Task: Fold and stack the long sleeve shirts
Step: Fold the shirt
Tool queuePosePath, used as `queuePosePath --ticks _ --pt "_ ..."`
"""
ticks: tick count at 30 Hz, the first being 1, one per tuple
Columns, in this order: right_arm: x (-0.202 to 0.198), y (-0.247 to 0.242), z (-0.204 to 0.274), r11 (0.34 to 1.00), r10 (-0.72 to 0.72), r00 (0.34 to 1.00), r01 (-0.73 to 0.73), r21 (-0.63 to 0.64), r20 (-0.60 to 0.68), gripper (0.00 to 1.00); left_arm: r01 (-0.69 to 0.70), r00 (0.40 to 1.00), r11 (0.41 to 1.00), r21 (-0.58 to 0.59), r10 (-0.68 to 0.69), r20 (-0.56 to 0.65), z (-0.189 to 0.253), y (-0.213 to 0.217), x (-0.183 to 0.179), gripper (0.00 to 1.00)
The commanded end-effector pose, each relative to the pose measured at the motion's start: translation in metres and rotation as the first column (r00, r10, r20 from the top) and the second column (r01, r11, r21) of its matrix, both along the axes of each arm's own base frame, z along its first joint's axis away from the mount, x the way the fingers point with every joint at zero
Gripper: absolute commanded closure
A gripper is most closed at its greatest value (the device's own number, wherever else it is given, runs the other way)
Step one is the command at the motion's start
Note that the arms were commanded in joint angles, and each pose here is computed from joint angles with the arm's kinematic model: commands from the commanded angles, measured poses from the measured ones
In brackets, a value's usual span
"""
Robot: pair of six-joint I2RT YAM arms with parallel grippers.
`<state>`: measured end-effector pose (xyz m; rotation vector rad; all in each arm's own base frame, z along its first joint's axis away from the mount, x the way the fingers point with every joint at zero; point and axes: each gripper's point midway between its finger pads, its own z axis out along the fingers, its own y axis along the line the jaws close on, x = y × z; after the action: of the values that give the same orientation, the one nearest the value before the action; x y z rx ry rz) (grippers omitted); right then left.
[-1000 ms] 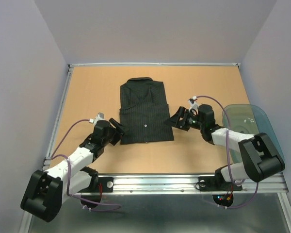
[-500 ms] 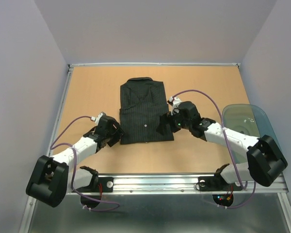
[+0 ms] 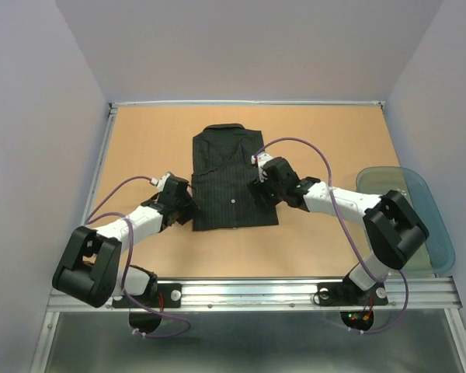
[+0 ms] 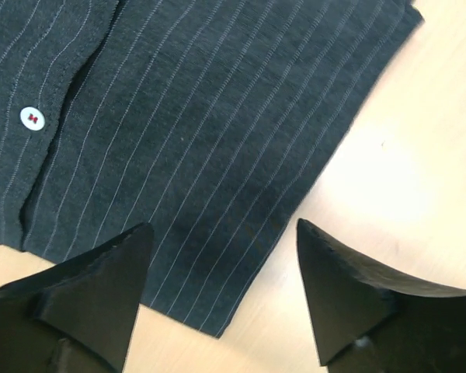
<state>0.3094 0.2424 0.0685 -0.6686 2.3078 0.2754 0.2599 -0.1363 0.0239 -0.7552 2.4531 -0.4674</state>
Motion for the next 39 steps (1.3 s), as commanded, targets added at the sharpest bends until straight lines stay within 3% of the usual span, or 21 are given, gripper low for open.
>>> queuePosePath --ticks 1,6,12,19,22,25,27,31,32,34,37,39 --pt "0.020 0.008 0.011 0.994 0.051 0.995 -0.043 -0.096 0.084 0.26 0.022 0.998 0.992 0.121 -0.016 -0.054 -0.016 0.015 -0.003 0.56" --pt "0.006 0.005 -0.028 0.979 0.084 0.996 -0.082 -0.185 0.004 0.33 0.043 0.997 0.983 0.178 -0.031 -0.067 -0.018 0.018 0.008 0.58" --pt "-0.051 0.014 -0.063 0.958 0.140 0.980 -0.170 -0.230 -0.140 0.39 0.061 0.997 0.951 0.302 -0.041 -0.072 -0.020 0.030 0.034 0.58" --pt "-0.147 0.095 -0.063 0.953 0.267 0.919 -0.297 -0.065 -0.292 0.43 0.088 0.994 0.901 0.425 -0.053 -0.092 -0.015 0.047 0.107 0.57" --pt "-0.146 0.118 -0.057 0.958 0.265 0.919 -0.285 -0.027 -0.291 0.41 0.066 0.997 0.911 0.406 -0.079 0.014 0.021 0.039 0.162 0.54" --pt "-0.129 0.130 -0.043 0.965 0.248 0.943 -0.261 -0.031 -0.222 0.37 0.059 0.992 0.921 0.385 -0.097 0.079 0.048 0.033 0.186 0.51" --pt "-0.112 0.132 -0.028 0.973 0.219 0.965 -0.227 -0.044 -0.148 0.29 0.041 0.985 0.930 0.365 -0.100 0.142 0.074 0.031 0.198 0.46" --pt "-0.083 0.135 0.018 0.986 0.163 0.987 -0.163 -0.025 0.004 0.07 -0.029 0.960 0.958 0.285 -0.052 0.275 0.134 0.042 0.191 0.34" --pt "-0.075 0.133 0.027 0.989 0.146 0.989 -0.145 -0.013 0.024 0.02 -0.038 0.963 0.963 0.268 -0.036 0.267 0.131 0.050 0.181 0.28" --pt "-0.069 0.129 0.040 0.992 0.126 0.991 -0.126 0.013 0.040 0.00 -0.065 0.947 0.971 0.230 -0.013 0.320 0.157 0.057 0.163 0.23" --pt "-0.062 0.116 0.052 0.992 0.126 0.990 -0.127 0.013 0.064 0.00 -0.074 0.949 0.977 0.203 0.006 0.316 0.157 0.065 0.122 0.19" --pt "-0.059 0.104 0.052 0.992 0.128 0.990 -0.127 -0.005 0.058 0.00 -0.041 0.965 0.983 0.181 -0.008 0.261 0.134 0.063 0.093 0.18"
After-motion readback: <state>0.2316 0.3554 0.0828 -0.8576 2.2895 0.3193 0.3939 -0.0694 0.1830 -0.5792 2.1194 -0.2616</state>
